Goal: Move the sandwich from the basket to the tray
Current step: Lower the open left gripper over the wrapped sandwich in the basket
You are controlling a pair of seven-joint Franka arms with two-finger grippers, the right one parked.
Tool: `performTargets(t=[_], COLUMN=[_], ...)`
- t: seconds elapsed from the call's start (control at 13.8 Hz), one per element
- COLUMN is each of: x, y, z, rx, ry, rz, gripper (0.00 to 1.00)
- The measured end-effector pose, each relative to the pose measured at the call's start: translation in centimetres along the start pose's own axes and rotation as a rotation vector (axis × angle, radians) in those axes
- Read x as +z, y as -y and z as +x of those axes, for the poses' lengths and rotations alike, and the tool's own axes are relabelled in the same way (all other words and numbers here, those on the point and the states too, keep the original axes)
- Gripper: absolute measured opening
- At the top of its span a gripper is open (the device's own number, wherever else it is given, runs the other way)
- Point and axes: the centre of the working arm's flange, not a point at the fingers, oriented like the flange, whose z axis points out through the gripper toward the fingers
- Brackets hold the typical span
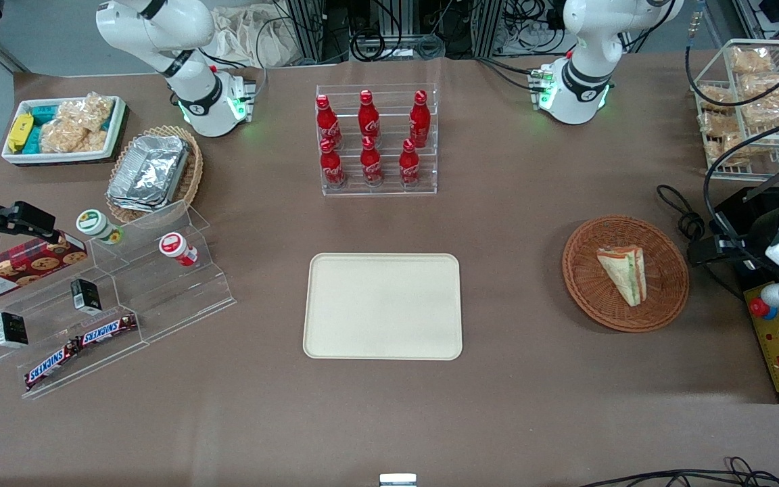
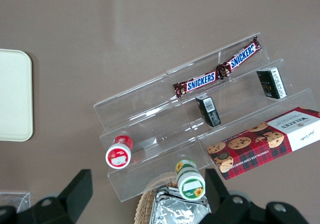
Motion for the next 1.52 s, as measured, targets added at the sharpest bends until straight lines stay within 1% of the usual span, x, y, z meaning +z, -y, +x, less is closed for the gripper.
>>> performTargets(t=[0.29, 0.36, 0.43, 0.51, 0.65, 0.8, 0.87, 0.94, 1.23, 1.52], x=[0.3, 0.6, 1.6, 3.2, 7.4, 11.8, 13.9, 16.1, 23.7, 28.1], y=[-0.6, -0.6, -0.7, -0.8, -0.4, 1.2, 2.1, 2.8, 3.7, 4.2], z=[0.0, 0.0, -0.1, -0.2, -0.5, -1.0, -1.4, -1.8, -4.0, -5.5], rx=[0.01, 0.011, 0.014, 0.016, 0.012, -0.02, -0.046, -0.081, -0.224, -0.362], ry=[0.007, 0.019, 0.044, 0.077, 0.154, 0.193, 0.201, 0.202, 0.182, 0.142], rz=[-0.003, -0.003, -0.003, -0.002, 0.002, 0.004, 0.005, 0.008, 0.013, 0.007], gripper=[0.99, 0.99, 0.99, 0.99, 0.99, 0.99, 0.99, 0.99, 0.99, 0.99])
